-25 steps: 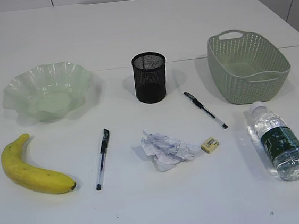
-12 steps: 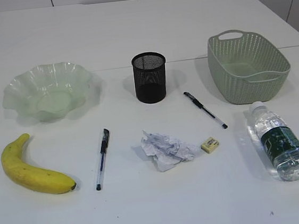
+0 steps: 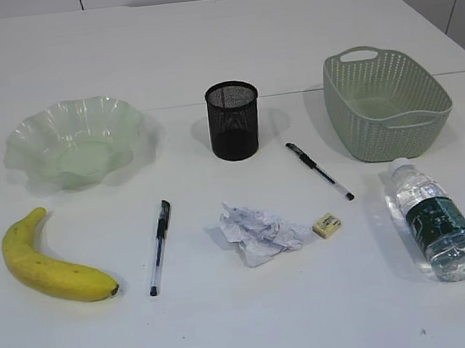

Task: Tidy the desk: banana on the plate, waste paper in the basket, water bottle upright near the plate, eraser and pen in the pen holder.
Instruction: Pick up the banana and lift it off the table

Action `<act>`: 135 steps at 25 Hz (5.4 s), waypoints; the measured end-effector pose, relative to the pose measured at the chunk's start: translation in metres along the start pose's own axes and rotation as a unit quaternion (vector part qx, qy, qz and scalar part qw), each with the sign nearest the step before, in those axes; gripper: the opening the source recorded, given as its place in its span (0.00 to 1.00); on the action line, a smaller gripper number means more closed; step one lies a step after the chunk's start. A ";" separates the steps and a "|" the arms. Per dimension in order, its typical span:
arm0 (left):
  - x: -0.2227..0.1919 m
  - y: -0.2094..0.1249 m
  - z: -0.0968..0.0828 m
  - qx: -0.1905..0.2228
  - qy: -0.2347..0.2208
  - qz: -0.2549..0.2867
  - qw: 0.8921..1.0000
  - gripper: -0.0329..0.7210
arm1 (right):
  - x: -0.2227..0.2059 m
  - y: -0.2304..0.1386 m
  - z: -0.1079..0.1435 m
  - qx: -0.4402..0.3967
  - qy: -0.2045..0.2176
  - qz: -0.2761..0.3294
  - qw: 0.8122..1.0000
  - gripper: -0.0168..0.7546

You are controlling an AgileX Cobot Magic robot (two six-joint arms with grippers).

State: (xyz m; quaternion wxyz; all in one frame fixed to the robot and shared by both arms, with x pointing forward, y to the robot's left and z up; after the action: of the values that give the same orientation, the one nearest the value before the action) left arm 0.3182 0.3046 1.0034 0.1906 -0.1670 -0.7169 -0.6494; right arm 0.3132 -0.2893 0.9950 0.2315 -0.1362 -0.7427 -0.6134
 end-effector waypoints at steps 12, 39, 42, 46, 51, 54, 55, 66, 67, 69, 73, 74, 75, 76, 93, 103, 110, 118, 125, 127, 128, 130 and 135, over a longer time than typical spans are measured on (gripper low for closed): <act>0.000 0.000 0.000 0.001 -0.001 0.000 1.000 0.70 | 0.000 0.000 0.000 0.000 -0.001 0.000 1.000 0.77; -0.076 0.122 -0.038 0.057 -0.055 0.032 0.996 0.64 | -0.052 0.094 -0.014 -0.028 0.007 -0.016 0.999 0.77; -0.094 0.136 -0.040 0.069 -0.055 0.032 0.996 0.63 | -0.053 0.094 -0.014 -0.028 0.007 -0.014 0.999 0.77; -0.124 0.137 -0.046 0.093 -0.055 0.061 0.992 0.63 | -0.055 0.093 -0.014 -0.028 0.008 -0.009 1.000 0.77; -0.163 0.127 -0.052 0.145 -0.042 0.129 0.980 0.63 | -0.056 0.093 -0.014 -0.029 0.008 -0.009 1.000 0.77; -0.185 0.124 -0.051 0.181 -0.018 0.167 0.969 0.63 | -0.056 0.093 -0.013 -0.031 0.011 -0.008 0.999 0.77; -0.194 0.118 -0.050 0.196 -0.007 0.189 0.962 0.63 | -0.057 0.093 -0.013 -0.032 0.012 -0.006 0.999 0.77; -0.253 0.050 -0.058 0.283 0.111 0.322 0.897 0.62 | -0.063 0.092 -0.012 -0.035 0.015 0.006 0.999 0.77; -0.256 0.044 -0.061 0.289 0.121 0.327 0.892 0.62 | -0.063 0.092 -0.012 -0.035 0.015 0.006 0.999 0.77; -0.264 0.035 -0.067 0.309 0.134 0.331 0.882 0.62 | -0.063 0.092 -0.012 -0.035 0.015 0.006 0.999 0.77; -0.280 0.022 -0.074 0.358 0.155 0.330 0.859 0.61 | -0.063 0.092 -0.012 -0.035 0.015 0.006 0.999 0.77; -0.283 0.019 -0.076 0.370 0.158 0.332 0.853 0.61 | -0.063 0.092 -0.012 -0.035 0.015 0.006 0.999 0.77; -0.285 0.017 -0.077 0.379 0.160 0.333 0.849 0.61 | -0.063 0.092 -0.012 -0.035 0.015 0.006 0.999 0.77; -0.288 0.015 -0.077 0.382 0.161 0.333 0.847 0.61 | -0.063 0.092 -0.012 -0.035 0.015 0.006 0.999 0.77; -0.313 -0.025 -0.082 0.412 0.189 0.368 0.812 0.61 | -0.063 0.092 -0.012 -0.036 0.015 0.004 0.999 0.77; -0.322 -0.043 -0.080 0.410 0.203 0.381 0.804 0.61 | -0.063 0.092 -0.012 -0.036 0.015 0.004 0.999 0.77; -0.323 -0.044 -0.080 0.414 0.204 0.380 0.802 0.53 | -0.063 0.092 -0.013 -0.033 0.013 0.004 0.999 0.77; -0.323 -0.044 -0.082 0.424 0.205 0.381 0.796 0.39 | -0.063 0.092 -0.013 -0.033 0.013 0.004 0.999 0.77; -0.317 -0.048 -0.081 0.420 0.217 0.395 0.788 0.37 | -0.063 0.092 -0.014 -0.031 0.011 0.004 0.999 0.77; -0.312 -0.046 -0.081 0.419 0.219 0.398 0.786 0.37 | -0.063 0.092 -0.014 -0.031 0.011 0.004 0.999 0.77; -0.310 -0.043 -0.081 0.417 0.219 0.397 0.788 0.37 | -0.063 0.092 -0.014 -0.031 0.011 0.004 0.999 0.77; -0.305 -0.036 -0.080 0.415 0.215 0.393 0.792 0.37 | -0.063 0.093 -0.014 -0.031 0.011 0.003 0.999 0.77; -0.286 -0.010 -0.077 0.393 0.197 0.377 0.815 0.37 | -0.063 0.093 -0.014 -0.031 0.010 0.004 0.999 0.77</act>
State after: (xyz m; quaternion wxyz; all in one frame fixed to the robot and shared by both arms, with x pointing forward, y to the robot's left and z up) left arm 0.5676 0.2291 0.8612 0.6070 -0.2037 -0.7393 -0.2088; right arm 0.4146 -0.2784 1.0433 0.2369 -0.1396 -0.7208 -0.6363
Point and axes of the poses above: a point on each arm's last joint axis where the gripper is mounted, x pointing back along that axis away from the gripper, z along the wrist's bending axis when the last joint is at zero, y = z × x, the point moved 10 cm from there along -x, pointing out along that axis toward the gripper, and after that the axes turned 7 degrees about x, right-handed, at the moved point
